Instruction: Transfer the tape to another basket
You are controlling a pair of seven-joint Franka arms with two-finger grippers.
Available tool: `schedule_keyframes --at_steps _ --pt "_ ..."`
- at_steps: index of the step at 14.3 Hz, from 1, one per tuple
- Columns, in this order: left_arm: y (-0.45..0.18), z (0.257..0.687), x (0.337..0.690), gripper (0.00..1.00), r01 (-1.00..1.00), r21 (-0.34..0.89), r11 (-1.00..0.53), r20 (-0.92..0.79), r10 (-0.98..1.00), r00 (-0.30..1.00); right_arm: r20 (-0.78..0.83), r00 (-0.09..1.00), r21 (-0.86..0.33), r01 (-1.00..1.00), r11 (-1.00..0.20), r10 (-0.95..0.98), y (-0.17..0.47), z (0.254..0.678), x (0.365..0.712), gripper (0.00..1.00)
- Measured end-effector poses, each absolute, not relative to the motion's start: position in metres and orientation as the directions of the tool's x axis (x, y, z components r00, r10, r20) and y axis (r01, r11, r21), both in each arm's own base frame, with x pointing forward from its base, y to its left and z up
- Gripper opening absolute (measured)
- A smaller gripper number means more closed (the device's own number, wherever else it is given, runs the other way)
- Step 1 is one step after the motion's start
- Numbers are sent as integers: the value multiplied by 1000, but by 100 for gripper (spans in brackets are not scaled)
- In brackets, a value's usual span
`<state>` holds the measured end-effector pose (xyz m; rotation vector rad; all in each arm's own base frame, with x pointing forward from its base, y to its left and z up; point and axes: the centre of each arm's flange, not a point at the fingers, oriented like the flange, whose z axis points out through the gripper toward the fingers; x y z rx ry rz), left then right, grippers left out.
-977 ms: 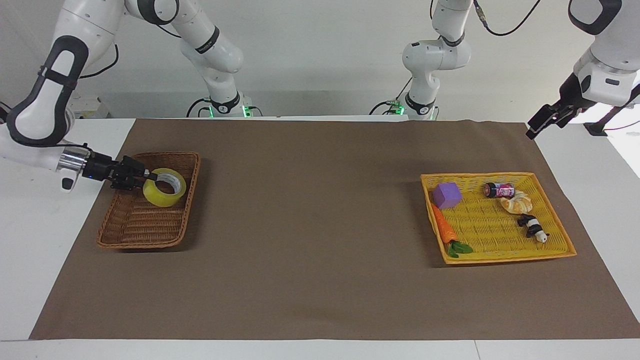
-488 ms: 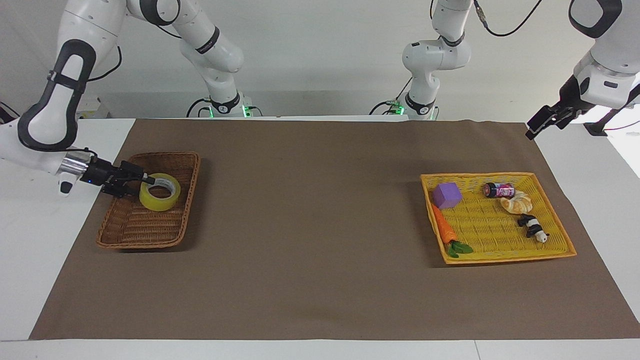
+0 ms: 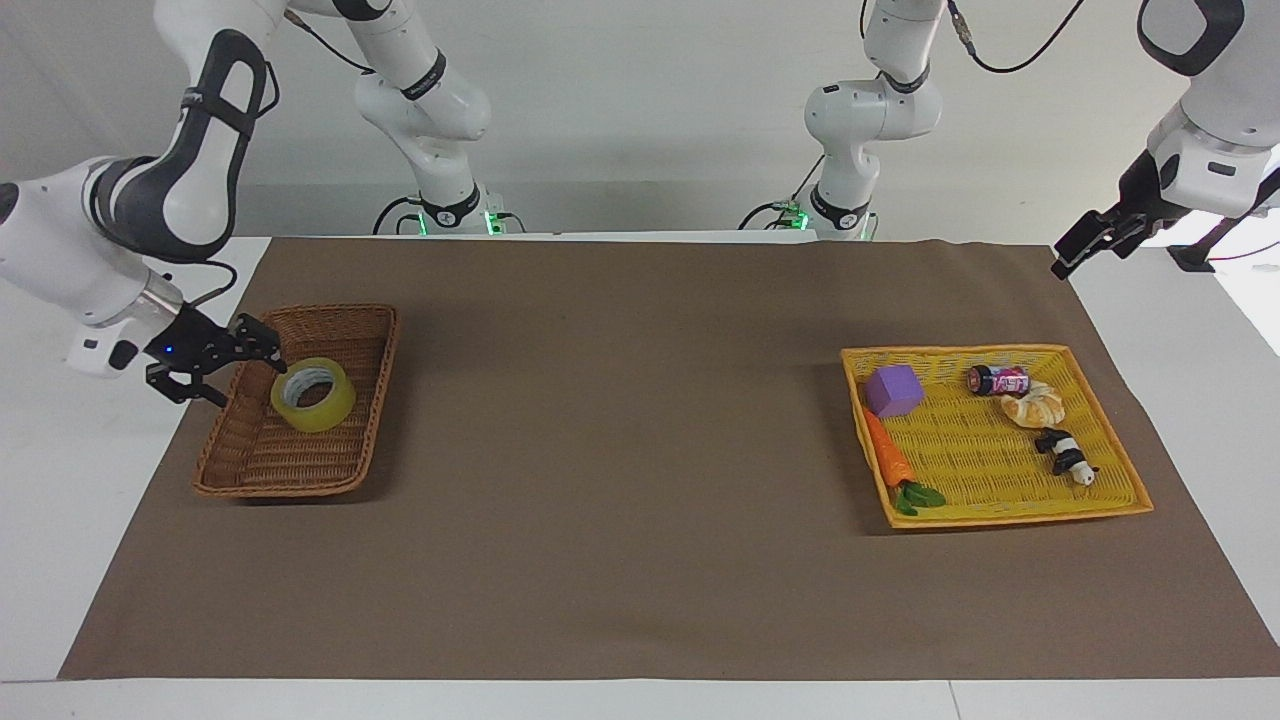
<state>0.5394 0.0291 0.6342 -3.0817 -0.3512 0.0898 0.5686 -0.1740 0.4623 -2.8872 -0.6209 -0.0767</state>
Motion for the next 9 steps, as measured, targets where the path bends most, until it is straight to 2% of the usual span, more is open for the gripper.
schedule_keyframes --at_steps 2,6,9 --pt "29 634 539 100 223 -45 -974 -53 226 973 64 955 -141 296 -945 290 -147 503 563 100" --pt "29 634 539 100 223 -45 -974 -53 225 973 -97 995 -56 19 -998 24 -88 573 536 100" --pt "29 634 539 100 223 -45 -974 -53 225 973 -136 990 -21 -28 -999 -25 -82 604 516 100"
